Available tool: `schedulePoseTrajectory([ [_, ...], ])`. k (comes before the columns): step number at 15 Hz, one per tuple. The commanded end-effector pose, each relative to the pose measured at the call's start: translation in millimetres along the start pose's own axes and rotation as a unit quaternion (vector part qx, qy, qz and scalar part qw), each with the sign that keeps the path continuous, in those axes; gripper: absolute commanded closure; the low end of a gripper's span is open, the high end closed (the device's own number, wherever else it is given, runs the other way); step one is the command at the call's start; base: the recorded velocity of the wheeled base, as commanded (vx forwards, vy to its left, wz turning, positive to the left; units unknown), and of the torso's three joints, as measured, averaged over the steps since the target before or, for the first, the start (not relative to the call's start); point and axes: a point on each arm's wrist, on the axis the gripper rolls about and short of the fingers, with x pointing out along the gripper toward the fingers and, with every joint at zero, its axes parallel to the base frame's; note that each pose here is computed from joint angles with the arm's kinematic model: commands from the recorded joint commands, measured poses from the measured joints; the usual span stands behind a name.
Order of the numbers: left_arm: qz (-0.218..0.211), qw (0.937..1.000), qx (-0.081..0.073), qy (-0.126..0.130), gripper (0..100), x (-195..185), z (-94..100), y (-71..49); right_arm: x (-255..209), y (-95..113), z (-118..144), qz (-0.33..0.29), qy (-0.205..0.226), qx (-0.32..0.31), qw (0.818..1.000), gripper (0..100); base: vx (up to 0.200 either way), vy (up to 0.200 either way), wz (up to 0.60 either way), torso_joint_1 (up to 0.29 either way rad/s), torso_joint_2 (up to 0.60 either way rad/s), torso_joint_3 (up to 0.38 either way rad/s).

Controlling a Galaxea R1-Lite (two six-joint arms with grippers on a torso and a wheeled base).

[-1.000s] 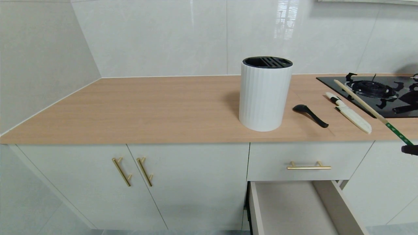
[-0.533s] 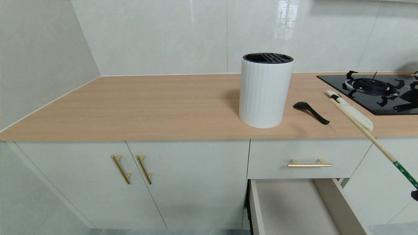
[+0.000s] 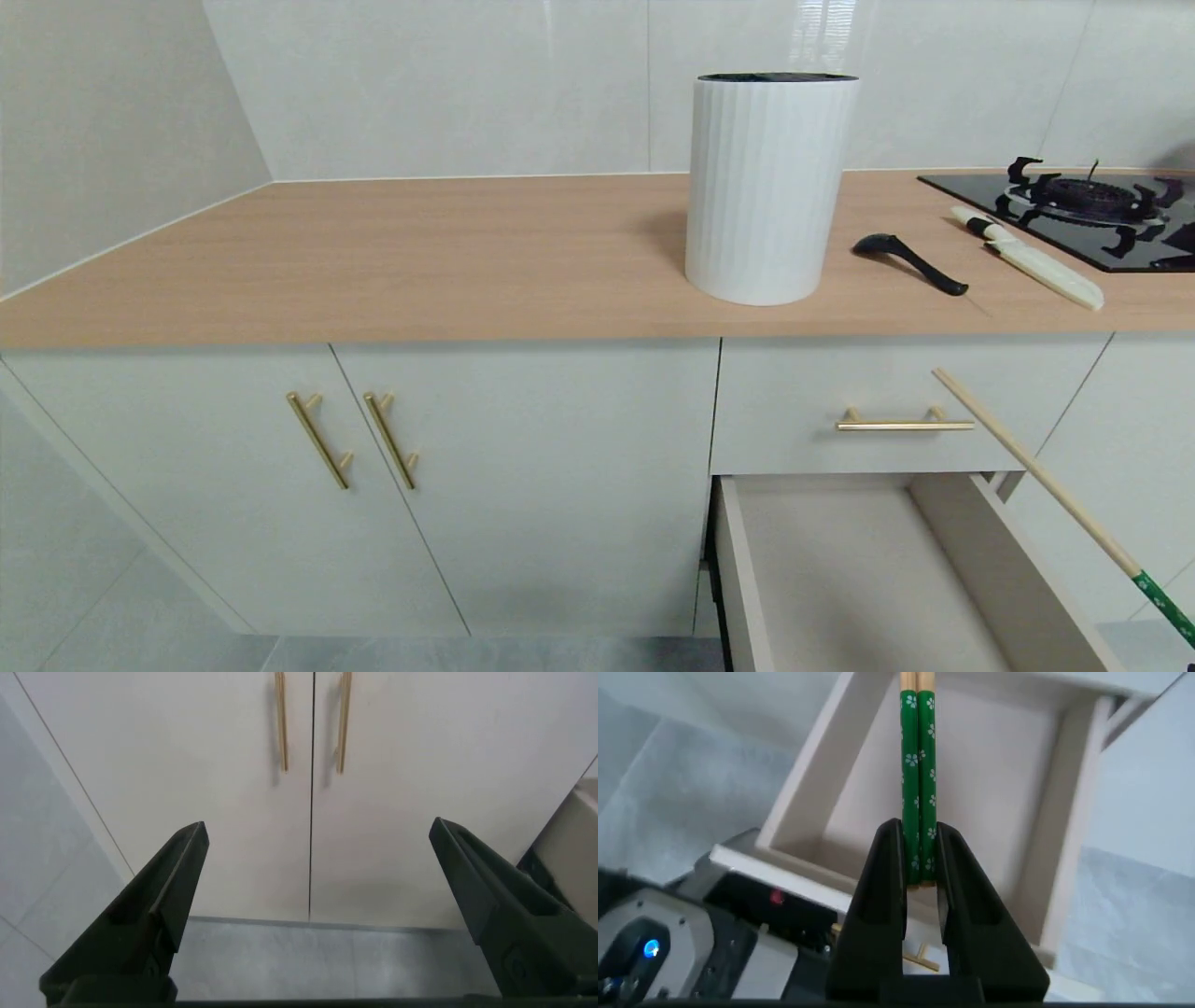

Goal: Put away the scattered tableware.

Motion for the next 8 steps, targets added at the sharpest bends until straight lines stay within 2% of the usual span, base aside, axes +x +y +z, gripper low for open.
schedulePoseTrajectory([
  [1, 0.0, 1.0, 0.0, 0.0, 0, 0, 0.0, 0.0, -2, 0, -10, 0.005, -0.003, -0.005, 1.0, 100, 0.0, 0.0, 0.0, -0.134, 0.47, 0.315],
  [5, 0.0, 1.0, 0.0, 0.0, 0, 0, 0.0, 0.0, 5, -1, -21, 0.005, 0.016, -0.011, 1.0, 100, 0.0, 0.0, 0.0, -0.096, 0.44, 0.327],
  [8, 0.0, 1.0, 0.0, 0.0, 0, 0, 0.0, 0.0, 13, 1, -24, 0.028, 0.024, -0.013, 0.999, 100, 0.0, 0.0, 0.0, -0.03, 0.13, 0.108],
])
